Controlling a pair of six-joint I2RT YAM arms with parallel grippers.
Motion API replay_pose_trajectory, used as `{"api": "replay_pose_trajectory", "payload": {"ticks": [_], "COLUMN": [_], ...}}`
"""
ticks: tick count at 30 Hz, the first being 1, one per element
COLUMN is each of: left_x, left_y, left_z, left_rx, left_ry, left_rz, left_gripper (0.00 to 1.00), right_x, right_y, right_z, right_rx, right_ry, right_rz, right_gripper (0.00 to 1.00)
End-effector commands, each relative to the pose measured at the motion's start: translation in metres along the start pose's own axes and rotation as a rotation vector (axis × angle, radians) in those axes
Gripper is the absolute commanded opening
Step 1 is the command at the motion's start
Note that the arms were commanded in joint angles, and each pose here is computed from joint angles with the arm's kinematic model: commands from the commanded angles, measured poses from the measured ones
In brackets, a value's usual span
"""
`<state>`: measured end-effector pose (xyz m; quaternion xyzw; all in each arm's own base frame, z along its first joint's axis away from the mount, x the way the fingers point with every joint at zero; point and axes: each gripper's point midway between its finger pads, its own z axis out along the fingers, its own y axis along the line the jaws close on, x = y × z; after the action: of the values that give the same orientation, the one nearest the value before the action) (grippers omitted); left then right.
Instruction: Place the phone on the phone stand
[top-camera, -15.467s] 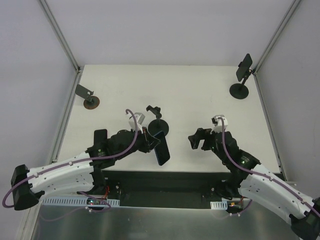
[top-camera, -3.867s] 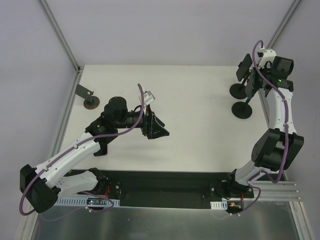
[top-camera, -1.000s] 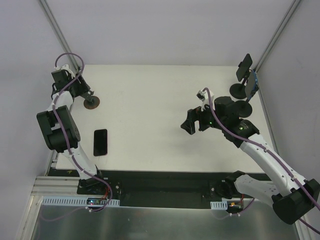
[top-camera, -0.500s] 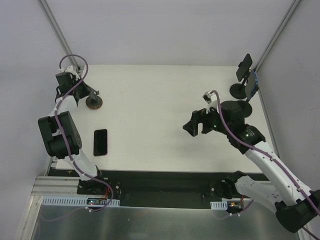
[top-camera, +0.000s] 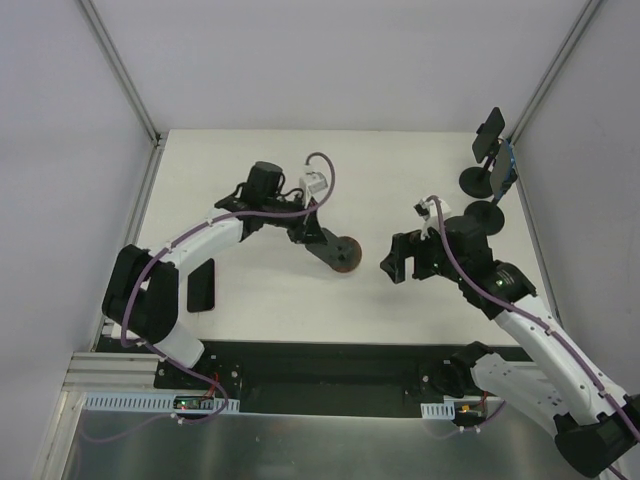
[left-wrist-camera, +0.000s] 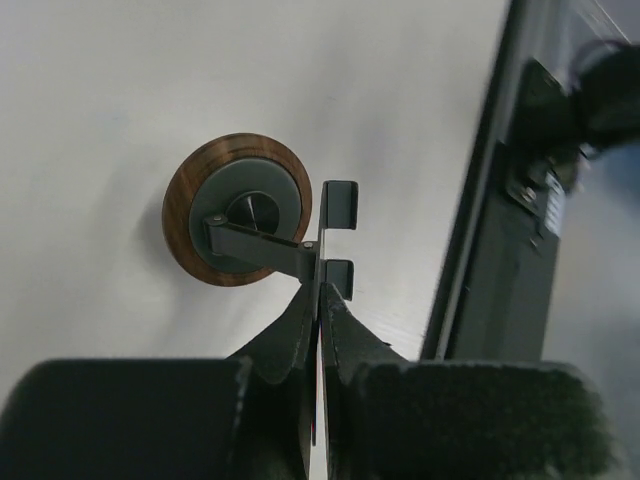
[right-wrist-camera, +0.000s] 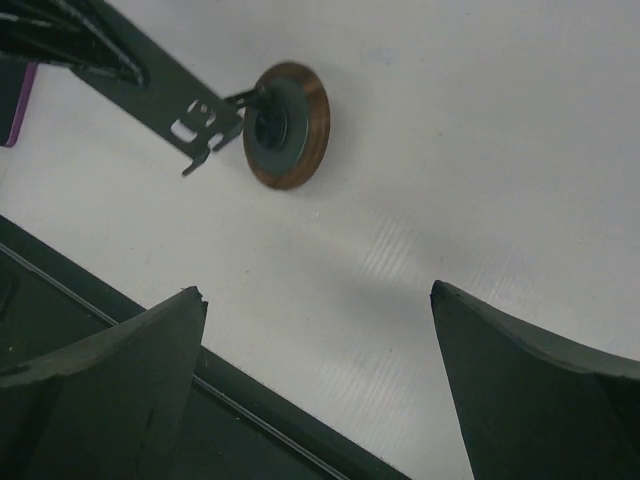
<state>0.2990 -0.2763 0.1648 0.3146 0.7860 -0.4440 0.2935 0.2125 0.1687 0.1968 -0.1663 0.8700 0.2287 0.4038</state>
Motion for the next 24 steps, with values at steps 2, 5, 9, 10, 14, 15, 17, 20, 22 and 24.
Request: {"api": "replay_pose_trajectory", "payload": {"ticks": [2, 5, 9, 10, 14, 15, 17, 20, 22, 24], "left_x": [0.012, 0.029, 0.049, 0.054, 0.064, 0.059, 0.053, 0.037, 0.024, 0.007], "left_y": [-0.077, -0.099, -0.124, -0.125, -0.127, -0.126, -0.123, -0.127, -0.139, -0.156], "left_z": [0.007, 0.010, 0.015, 0.017, 0.024, 0.027, 0.030, 0.024, 0.011, -0.006], "left_rx": [0.396, 0.499, 0.565, 0.562, 0.552, 0.533, 0.492, 0.450, 0.436, 0.442], "left_ry": [0.063, 0.103, 0.160, 0.178, 0.243, 0.242, 0.255, 0.232, 0.196, 0.138], "left_rz": [0.208, 0.228, 0.272, 0.275, 0.264, 0.271, 0.236, 0.244, 0.265, 0.317], "left_gripper": [0.00, 0.00, 0.00, 0.00, 0.02, 0.09, 0.32, 0.49, 0.53, 0.63], "right_x": [0.030, 0.037, 0.048, 0.052, 0.050, 0.052, 0.052, 0.055, 0.056, 0.059], "right_y": [-0.004, 0.023, 0.045, 0.052, 0.061, 0.063, 0.064, 0.068, 0.071, 0.075], "right_z": [-0.012, -0.003, 0.004, 0.005, 0.011, 0.012, 0.015, 0.017, 0.020, 0.023], "right_rx": [-0.006, -0.192, -0.335, -0.380, -0.438, -0.443, -0.445, -0.462, -0.478, -0.491], "right_ry": [-0.007, -0.063, -0.028, -0.011, -0.015, -0.007, 0.002, 0.002, 0.011, 0.039], "right_rz": [0.008, 0.011, 0.043, 0.040, 0.031, 0.032, 0.036, 0.012, 0.004, -0.004], "right_gripper": [0.97, 0.97, 0.97, 0.97, 0.97, 0.97, 0.97, 0.97, 0.97, 0.99]}}
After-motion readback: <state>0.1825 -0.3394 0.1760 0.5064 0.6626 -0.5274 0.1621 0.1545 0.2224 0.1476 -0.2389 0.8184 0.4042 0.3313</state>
